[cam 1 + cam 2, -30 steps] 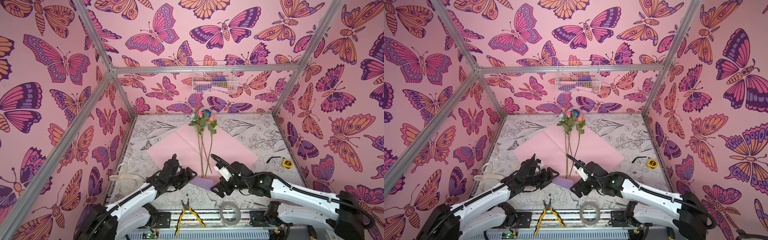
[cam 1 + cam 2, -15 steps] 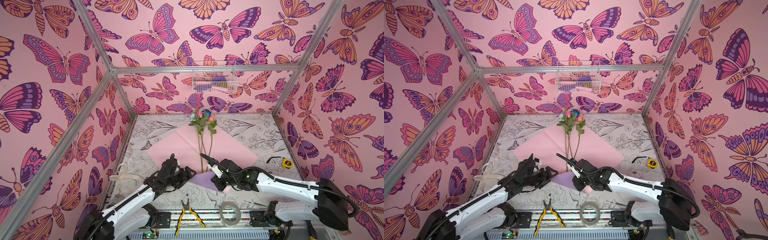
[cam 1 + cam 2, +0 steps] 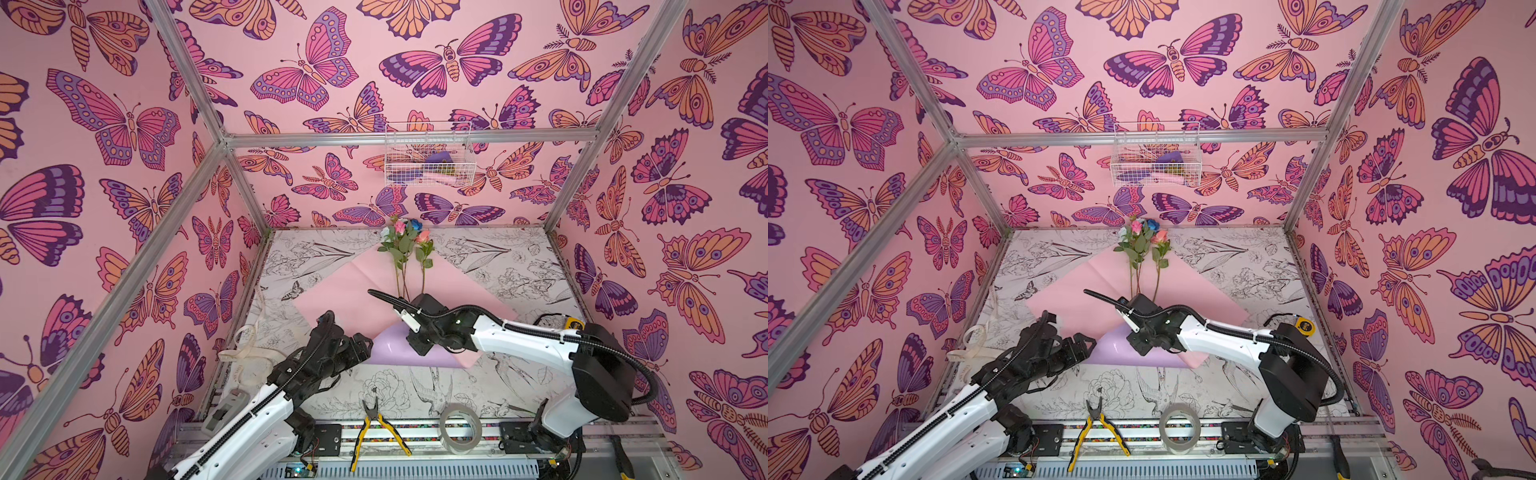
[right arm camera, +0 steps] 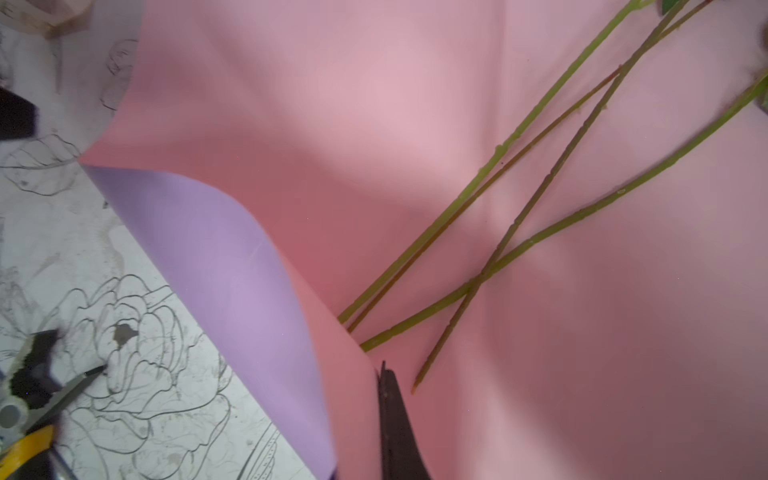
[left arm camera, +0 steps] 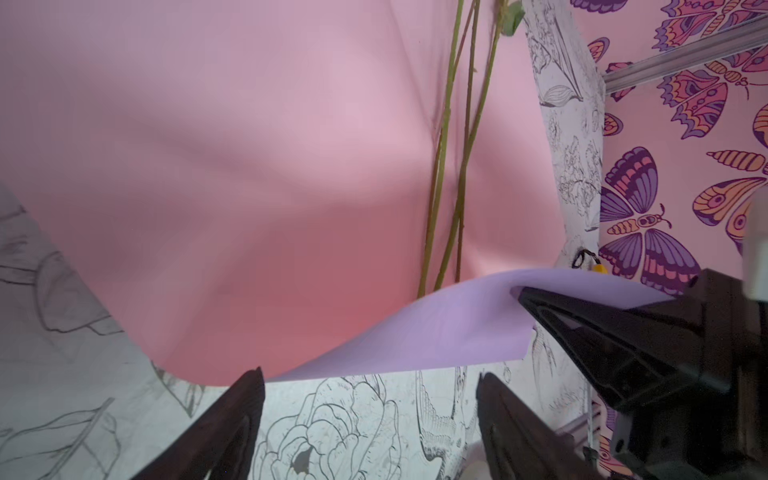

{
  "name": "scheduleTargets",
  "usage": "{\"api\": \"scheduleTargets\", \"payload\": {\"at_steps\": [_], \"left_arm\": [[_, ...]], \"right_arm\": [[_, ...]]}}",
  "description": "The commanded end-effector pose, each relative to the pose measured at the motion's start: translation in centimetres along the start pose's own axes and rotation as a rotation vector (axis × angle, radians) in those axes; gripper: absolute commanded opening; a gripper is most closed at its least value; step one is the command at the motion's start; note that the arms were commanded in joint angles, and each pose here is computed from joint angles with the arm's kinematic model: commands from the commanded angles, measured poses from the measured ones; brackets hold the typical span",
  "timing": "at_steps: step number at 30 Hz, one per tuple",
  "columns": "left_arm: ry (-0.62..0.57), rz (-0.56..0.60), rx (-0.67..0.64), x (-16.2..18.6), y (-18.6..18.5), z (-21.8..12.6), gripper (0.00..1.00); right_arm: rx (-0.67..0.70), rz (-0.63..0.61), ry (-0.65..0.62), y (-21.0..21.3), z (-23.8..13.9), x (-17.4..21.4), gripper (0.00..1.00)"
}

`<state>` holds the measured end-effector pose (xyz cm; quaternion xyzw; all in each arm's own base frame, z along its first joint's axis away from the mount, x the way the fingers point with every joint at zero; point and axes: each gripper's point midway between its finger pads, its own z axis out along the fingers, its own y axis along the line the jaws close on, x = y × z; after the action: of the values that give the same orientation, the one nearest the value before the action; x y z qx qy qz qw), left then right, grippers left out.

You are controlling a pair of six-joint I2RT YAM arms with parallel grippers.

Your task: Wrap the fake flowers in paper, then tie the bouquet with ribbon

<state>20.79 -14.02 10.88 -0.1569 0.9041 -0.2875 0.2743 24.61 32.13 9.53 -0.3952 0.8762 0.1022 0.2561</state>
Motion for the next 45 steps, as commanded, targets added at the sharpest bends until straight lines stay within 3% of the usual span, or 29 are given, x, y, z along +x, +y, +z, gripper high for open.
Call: {"api": "scheduleTargets", "payload": {"at_steps": [1, 8, 13, 19, 27, 33, 45], "left_arm": [[-0.082, 0.126, -0.077, -1.5, 1.3, -0.4, 0.82], [-0.198, 0.438, 0.002, -4.0, -1.4, 1.0, 0.82], [-0.126, 0.522, 0.009, -3.9, -2.0, 3.4, 0.83], [0.019, 0.526, -0.023, -3.4, -1.1, 6.5, 0.84], [0.082, 0.523, 0.037, -3.2, -1.9, 8.0, 0.84], [0.132, 0.489, -0.006, -2.5, -0.3, 9.2, 0.84], [0.185, 0.445, 0.004, -1.9, 0.2, 10.2, 0.72]], "right_arm": [[-0.013, -0.025, 0.017, -0.7, 0.0, -0.7, 0.0], [-0.071, 0.024, 0.057, -1.8, 1.4, -1.2, 0.0], [-0.083, 0.033, 0.091, -2.1, 2.4, -1.3, 0.0], [-0.094, 0.048, 0.115, -2.4, 3.3, -1.3, 0.0], [-0.1, 0.049, 0.126, -3.2, 4.4, -2.0, 0.0], [-0.114, 0.056, 0.141, -4.0, 5.3, -2.3, 0.0], [-0.09, 0.075, 0.172, -4.8, 5.9, -1.5, 0.0]]}}
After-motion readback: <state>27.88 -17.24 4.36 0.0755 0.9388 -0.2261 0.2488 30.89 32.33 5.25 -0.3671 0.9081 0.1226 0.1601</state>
